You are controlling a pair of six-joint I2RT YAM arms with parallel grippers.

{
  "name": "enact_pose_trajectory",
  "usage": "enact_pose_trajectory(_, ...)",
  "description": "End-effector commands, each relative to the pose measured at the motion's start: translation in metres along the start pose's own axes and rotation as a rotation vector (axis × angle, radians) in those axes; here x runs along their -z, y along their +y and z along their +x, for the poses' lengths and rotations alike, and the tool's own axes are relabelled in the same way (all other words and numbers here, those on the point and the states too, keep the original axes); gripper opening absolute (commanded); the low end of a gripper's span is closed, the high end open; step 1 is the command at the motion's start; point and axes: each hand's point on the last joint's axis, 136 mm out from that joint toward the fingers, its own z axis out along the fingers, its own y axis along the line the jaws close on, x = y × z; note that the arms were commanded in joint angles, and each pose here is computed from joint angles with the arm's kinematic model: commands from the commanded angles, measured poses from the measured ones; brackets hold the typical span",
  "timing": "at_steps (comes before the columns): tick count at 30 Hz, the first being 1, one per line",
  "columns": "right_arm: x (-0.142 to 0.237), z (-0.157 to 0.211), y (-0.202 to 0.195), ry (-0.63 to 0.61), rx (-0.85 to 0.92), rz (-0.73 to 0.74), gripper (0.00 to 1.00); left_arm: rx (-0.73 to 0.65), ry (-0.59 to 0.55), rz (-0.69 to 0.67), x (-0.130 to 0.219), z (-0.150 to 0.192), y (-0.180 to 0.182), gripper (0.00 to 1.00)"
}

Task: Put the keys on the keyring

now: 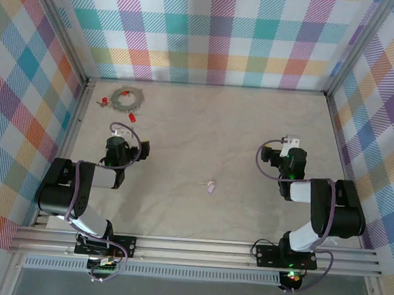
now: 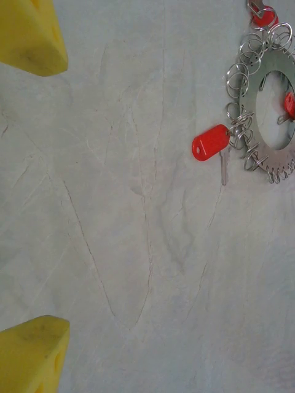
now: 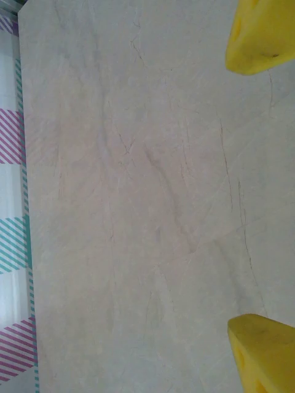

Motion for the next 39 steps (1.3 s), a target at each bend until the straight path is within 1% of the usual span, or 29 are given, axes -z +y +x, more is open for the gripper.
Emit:
enact_pose_trajectory(1, 0.0, -0.009, -0.003, -0.029, -0.017, 0.008, 1.0, 0.014, -0.026, 0.0, -0.003, -0.011, 0.004, 1.0)
enact_pose_trajectory(23, 0.0, -0.009, -0.003, -0.028, -0.019, 0.008, 1.0, 0.015, -0.026, -0.002, -0.003, -0.011, 0.004, 1.0)
enact_pose_trajectory(26, 0.0, -0.008, -0.003, -0.027, -0.02, 0.009, 1.0, 0.021, -0.027, -0.02, -0.003, -0.011, 0.007, 1.0)
enact_pose_trajectory(28, 0.004, -0.011, -0.01, -0.052, -0.039, 0.048, 1.0, 0.022, -0.033, -0.022, -0.001, -0.014, 0.008, 1.0)
enact_pose_trajectory(29, 0.01, -0.012, -0.014, -0.064, -0.054, 0.072, 1.0, 0.018, -0.03, -0.018, 0.003, -0.02, 0.006, 1.0)
enact_pose_trajectory(32, 0.029, -0.021, -0.005, -0.16, -0.02, 0.017, 1.0, 0.034, 0.051, -0.048, 0.01, -0.043, 0.008, 1.0)
enact_pose_trajectory(33, 0.039, -0.028, -0.007, -0.188, -0.028, 0.032, 1.0, 0.044, 0.073, -0.045, 0.014, -0.052, 0.006, 1.0)
enact_pose_trajectory(34, 0.045, -0.033, -0.011, -0.185, -0.051, 0.054, 1.0, 0.061, 0.068, -0.045, 0.018, -0.064, 0.005, 1.0)
enact_pose_trajectory(35, 0.051, -0.039, -0.016, -0.158, -0.085, 0.082, 1.0, 0.088, 0.057, -0.044, 0.022, -0.078, 0.004, 1.0)
enact_pose_trajectory(37, 0.061, -0.045, -0.017, -0.057, -0.123, 0.101, 1.0, 0.124, 0.021, -0.045, 0.029, -0.107, 0.003, 1.0)
enact_pose_trajectory(39, 0.071, -0.051, -0.011, 0.0, -0.16, 0.073, 1.0, 0.169, -0.003, -0.069, 0.031, -0.133, 0.006, 1.0)
